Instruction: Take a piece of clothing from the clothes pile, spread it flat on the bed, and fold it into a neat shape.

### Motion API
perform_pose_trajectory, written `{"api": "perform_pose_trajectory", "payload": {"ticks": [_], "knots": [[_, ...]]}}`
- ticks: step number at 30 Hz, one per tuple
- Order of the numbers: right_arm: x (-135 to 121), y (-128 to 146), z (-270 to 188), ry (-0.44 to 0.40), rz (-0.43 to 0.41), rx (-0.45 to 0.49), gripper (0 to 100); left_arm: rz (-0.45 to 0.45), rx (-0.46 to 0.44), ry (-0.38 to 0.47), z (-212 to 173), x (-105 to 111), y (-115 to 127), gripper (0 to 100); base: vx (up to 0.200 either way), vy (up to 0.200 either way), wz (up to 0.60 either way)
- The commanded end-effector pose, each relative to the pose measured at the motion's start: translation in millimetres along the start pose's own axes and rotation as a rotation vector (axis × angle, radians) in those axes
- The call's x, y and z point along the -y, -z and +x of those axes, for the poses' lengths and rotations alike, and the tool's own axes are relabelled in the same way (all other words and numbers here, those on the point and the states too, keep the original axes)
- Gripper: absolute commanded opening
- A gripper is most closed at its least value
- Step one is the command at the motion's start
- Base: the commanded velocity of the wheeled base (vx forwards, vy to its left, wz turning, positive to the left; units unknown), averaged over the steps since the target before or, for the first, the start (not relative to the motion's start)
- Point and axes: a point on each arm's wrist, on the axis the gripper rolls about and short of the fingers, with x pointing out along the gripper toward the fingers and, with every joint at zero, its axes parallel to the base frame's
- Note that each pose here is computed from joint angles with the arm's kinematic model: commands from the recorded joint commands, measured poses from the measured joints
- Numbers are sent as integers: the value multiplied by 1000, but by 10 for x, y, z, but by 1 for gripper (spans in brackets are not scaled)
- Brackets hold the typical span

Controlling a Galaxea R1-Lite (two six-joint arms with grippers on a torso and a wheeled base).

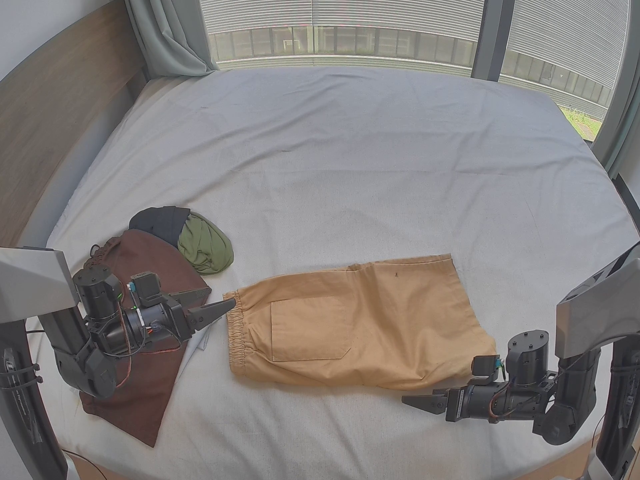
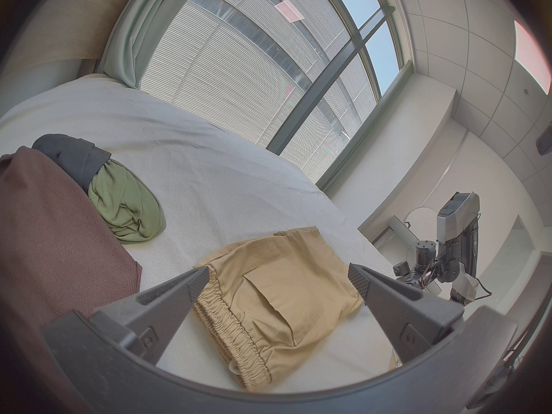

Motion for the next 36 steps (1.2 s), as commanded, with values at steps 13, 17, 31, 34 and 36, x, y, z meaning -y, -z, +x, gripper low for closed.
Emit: {"api": "perform_pose_trajectory", "payload": {"ticks": [13, 17, 31, 34, 36], "knots": [[-221, -229, -204, -114, -60, 103, 100, -5, 0, 3, -8, -18, 0, 100, 0, 0, 0], [-193, -306, -178, -111, -59, 135, 100, -8, -6, 9, -11, -10, 11, 100, 0, 0, 0], [-138, -390, -155, -99, -52, 170, 100, -21, -19, 10, -25, 9, 46, 100, 0, 0, 0], [-137, -390, -155, -98, -54, 171, 100, -34, -32, 27, -33, 15, 71, 100, 0, 0, 0], [-135, -388, -153, -97, -53, 169, 100, -40, -37, 31, -36, 1, 86, 100, 0, 0, 0]]}}
